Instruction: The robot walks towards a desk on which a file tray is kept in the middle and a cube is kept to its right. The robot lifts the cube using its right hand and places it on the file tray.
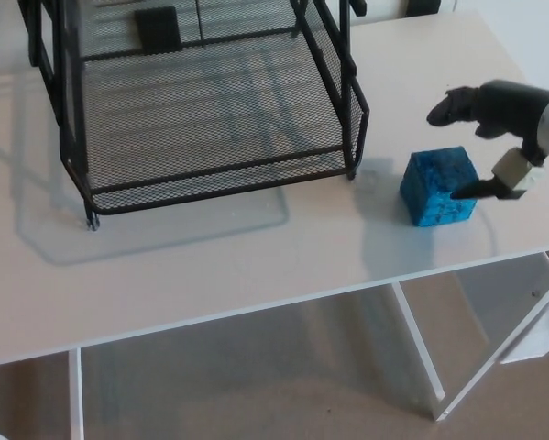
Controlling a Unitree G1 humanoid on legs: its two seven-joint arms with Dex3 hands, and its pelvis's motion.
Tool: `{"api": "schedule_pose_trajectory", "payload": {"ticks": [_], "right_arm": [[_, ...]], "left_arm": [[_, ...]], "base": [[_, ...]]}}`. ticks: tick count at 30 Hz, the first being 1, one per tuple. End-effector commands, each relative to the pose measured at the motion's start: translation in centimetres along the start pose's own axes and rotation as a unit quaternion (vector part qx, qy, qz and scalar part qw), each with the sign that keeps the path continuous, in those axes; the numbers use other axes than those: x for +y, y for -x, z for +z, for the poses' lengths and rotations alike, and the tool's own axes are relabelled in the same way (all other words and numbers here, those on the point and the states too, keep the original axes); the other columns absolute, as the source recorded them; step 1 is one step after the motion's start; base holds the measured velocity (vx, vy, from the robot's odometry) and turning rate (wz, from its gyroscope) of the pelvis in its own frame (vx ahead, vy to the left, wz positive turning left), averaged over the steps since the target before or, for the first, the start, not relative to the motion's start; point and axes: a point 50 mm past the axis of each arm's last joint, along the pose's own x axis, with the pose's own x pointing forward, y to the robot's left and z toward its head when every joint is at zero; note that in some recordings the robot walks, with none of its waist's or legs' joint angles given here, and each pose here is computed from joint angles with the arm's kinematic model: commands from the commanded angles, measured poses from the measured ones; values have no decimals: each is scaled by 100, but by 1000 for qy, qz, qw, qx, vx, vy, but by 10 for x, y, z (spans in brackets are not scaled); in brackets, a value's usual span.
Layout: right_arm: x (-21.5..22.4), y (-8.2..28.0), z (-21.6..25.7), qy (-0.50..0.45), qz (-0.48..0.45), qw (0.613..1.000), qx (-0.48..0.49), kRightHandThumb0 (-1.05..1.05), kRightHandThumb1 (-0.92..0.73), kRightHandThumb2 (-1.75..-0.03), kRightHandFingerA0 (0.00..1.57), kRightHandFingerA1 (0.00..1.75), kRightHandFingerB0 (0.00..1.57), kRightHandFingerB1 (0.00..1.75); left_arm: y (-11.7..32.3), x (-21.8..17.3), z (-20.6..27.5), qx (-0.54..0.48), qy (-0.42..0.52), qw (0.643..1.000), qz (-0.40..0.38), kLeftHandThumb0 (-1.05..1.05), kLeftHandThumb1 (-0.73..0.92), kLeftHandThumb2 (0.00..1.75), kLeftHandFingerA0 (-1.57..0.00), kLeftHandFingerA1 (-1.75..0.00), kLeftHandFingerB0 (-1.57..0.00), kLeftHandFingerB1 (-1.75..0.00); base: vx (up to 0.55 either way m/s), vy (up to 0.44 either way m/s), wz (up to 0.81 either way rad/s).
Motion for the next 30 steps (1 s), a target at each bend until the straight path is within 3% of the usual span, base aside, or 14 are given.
{"api": "schedule_pose_trajectory", "payload": {"ticks": [1,2,3,4,5,6,12,13,17,19,20,23,24,30], "right_arm": [[12,1,-7,-2,16,1000,6,-65,-41,-76,16,52,11,40],[14,0,-8,-8,20,1000,6,-64,-40,-75,16,50,11,39],[20,-1,-10,-4,23,1000,6,-61,-51,-55,16,42,16,28],[24,-2,-10,-5,24,1000,7,-61,-50,-55,17,43,17,28],[27,-2,-12,-7,25,1000,10,-62,-49,-55,16,43,17,29],[30,-2,-14,-6,30,999,15,-36,-28,-88,2,52,0,49],[53,-4,-24,24,56,997,41,-36,-29,-89,1,51,0,49],[57,-4,-25,19,58,997,41,-58,-50,-56,15,40,15,30],[73,-3,-29,44,46,997,35,-65,-42,-75,34,69,16,40],[79,-2,-30,15,26,999,8,-47,-49,-56,39,54,29,31],[84,-2,-30,-3,22,1000,-7,-51,-41,-77,46,60,28,46],[90,-1,-29,7,3,1000,-26,-54,-45,-82,60,65,36,50],[91,-2,-26,9,1,1000,-27,-51,-58,-58,66,56,43,37],[97,-2,-20,18,-39,997,-58,-49,-58,-57,72,71,57,46]], "left_arm": [[1,5,5,-14,-18,1000,10,-62,92,68,-40,-64,-22,-48],[1,6,5,-15,-19,1000,7,-62,92,70,-40,-63,-22,-49],[1,4,5,-16,-6,1000,6,-65,74,101,-37,-65,-19,-54],[1,4,4,-17,-6,1000,7,-64,92,67,-40,-63,-21,-48],[1,4,4,-18,-8,1000,7,-64,92,67,-41,-65,-24,-50],[1,3,4,-19,-13,1000,6,-65,92,68,-41,-63,-24,-49],[1,3,2,-12,-37,999,2,-65,92,69,-39,-61,-22,-47],[1,3,2,-8,-36,999,5,-66,91,69,-41,-61,-23,-47],[2,0,-1,-10,-34,999,-2,-65,92,68,-41,-63,-22,-46],[1,-2,-2,-9,-24,1000,4,-64,91,67,-39,-61,-23,-46],[1,-2,-3,-14,-12,1000,9,-63,90,67,-38,-61,-23,-46],[2,-2,-3,-21,-18,1000,14,-65,88,68,-40,-62,-25,-47],[2,-2,-3,-23,-15,999,16,-65,88,67,-42,-64,-26,-48],[3,-5,0,-36,-4,999,27,-60,86,67,-45,-71,-29,-51]], "base": [[0,0,0],[0,0,0],[0,0,0],[0,0,0],[0,0,0],[0,0,0],[0,0,0],[0,0,0],[0,0,0],[0,0,0],[0,0,0],[0,0,0],[0,0,0],[0,0,0]]}}
